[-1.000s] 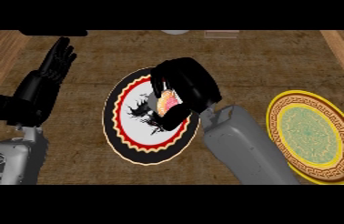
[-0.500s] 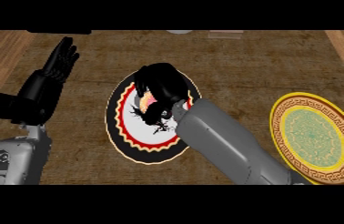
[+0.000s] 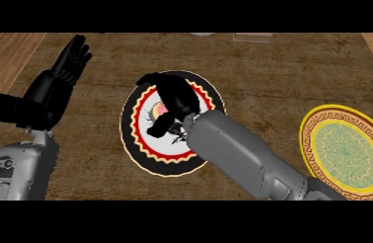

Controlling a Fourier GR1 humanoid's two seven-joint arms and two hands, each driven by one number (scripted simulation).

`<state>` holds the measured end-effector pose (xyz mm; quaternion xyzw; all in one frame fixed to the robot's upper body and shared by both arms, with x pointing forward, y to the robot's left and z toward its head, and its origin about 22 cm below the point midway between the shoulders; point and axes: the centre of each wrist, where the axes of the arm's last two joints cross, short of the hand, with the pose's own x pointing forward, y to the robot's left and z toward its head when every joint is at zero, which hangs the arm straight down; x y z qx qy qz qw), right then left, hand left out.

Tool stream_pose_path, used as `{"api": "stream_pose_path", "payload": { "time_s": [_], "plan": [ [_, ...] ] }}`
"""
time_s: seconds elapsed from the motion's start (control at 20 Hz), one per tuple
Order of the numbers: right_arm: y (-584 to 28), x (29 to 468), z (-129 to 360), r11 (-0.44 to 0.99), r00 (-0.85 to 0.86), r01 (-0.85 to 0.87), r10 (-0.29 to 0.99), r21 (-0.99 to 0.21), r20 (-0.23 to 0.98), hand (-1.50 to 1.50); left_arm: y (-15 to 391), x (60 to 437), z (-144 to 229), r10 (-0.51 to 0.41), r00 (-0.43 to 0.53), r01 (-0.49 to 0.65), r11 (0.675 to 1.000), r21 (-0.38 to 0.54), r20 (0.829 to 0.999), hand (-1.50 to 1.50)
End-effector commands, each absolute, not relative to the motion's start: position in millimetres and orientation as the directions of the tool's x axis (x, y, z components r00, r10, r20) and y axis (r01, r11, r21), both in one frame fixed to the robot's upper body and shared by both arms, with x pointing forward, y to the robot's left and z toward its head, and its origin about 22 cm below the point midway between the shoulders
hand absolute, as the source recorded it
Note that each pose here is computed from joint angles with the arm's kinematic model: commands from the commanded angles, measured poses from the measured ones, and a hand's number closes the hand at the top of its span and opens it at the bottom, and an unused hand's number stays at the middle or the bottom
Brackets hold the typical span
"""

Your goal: Pick the cupcake from the plate and place it in the plate

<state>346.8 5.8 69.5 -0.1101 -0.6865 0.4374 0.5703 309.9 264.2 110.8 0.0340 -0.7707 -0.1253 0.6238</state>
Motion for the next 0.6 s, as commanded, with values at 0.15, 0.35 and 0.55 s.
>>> {"api": "stream_pose_path", "payload": {
  "time_s": [0.15,0.35,0.55],
  "plan": [
    [7,347,72,0.784,-0.315,-0.270,0.477,-0.559,0.821,-1.50,266,312,113,-0.209,-0.214,0.109,0.966,0.236,0.954,0.00],
    [2,359,89,0.863,-0.279,-0.301,0.326,-0.405,0.903,-1.50,256,309,103,-0.192,-0.222,0.083,0.973,0.215,0.956,0.00],
    [-12,372,87,0.908,-0.249,-0.284,0.241,-0.309,0.938,-1.50,274,318,118,-0.221,-0.203,0.054,0.970,0.236,0.954,0.00]
  ]
}}
